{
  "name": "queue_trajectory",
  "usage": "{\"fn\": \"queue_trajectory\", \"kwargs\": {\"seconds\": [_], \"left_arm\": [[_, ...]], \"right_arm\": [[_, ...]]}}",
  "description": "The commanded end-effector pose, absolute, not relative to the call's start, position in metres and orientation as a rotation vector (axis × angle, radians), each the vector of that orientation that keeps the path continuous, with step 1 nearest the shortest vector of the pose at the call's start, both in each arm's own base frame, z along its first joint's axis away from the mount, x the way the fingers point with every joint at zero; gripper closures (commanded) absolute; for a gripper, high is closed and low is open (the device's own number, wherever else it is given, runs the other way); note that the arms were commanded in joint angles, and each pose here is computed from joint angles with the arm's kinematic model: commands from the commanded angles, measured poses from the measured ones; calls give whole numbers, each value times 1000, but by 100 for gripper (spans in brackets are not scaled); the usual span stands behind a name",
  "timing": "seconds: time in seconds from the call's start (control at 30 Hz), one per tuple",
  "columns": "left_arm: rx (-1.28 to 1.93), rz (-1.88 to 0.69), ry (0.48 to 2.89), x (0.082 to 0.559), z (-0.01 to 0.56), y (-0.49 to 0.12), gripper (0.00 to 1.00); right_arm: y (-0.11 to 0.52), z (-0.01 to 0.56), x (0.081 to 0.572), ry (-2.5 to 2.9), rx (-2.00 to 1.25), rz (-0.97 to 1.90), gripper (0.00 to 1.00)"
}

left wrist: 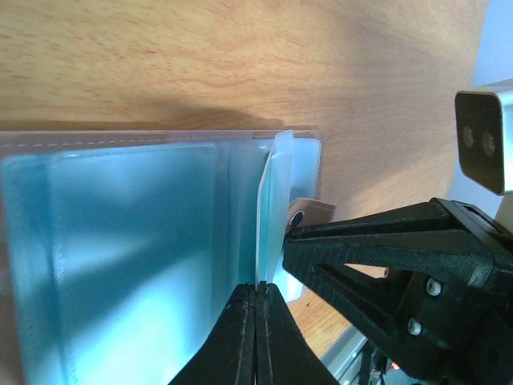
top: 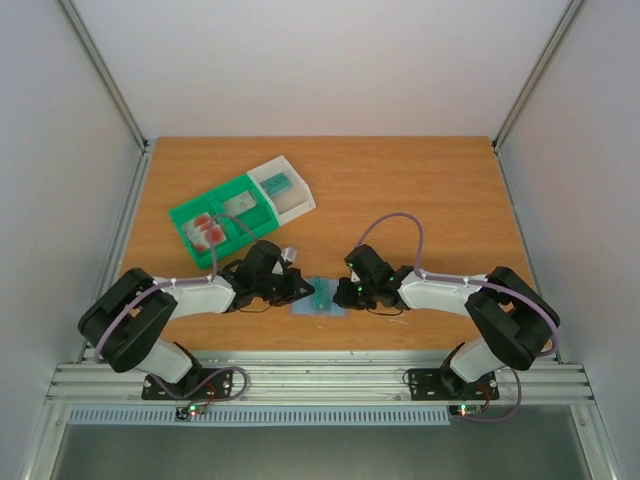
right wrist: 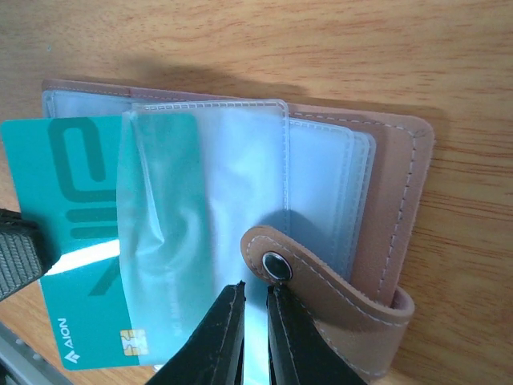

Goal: Take the credit cards out of the card holder

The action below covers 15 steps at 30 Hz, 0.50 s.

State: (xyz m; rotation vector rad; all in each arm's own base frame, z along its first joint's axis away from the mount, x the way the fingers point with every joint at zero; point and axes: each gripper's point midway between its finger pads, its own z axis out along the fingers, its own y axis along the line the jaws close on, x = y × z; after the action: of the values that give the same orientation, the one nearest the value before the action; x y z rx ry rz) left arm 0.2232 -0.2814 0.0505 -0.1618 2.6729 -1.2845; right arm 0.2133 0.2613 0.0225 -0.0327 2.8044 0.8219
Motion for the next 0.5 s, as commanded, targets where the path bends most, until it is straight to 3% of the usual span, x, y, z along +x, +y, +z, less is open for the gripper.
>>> {"fn": "queue_trajectory", "kwargs": {"seconds": [0.0, 0.33, 0.47], "left_arm": [[-157, -1178, 2666, 226, 53, -267, 100], [-83, -971, 2662, 225, 81, -241, 100], [50, -1005, 2620, 221, 107, -245, 100]], "right_arm": [[248, 14, 205, 2855, -36, 720, 89], [256, 60, 207, 2752, -194, 809, 84], [258, 87, 199, 2680, -318, 878, 80]]}}
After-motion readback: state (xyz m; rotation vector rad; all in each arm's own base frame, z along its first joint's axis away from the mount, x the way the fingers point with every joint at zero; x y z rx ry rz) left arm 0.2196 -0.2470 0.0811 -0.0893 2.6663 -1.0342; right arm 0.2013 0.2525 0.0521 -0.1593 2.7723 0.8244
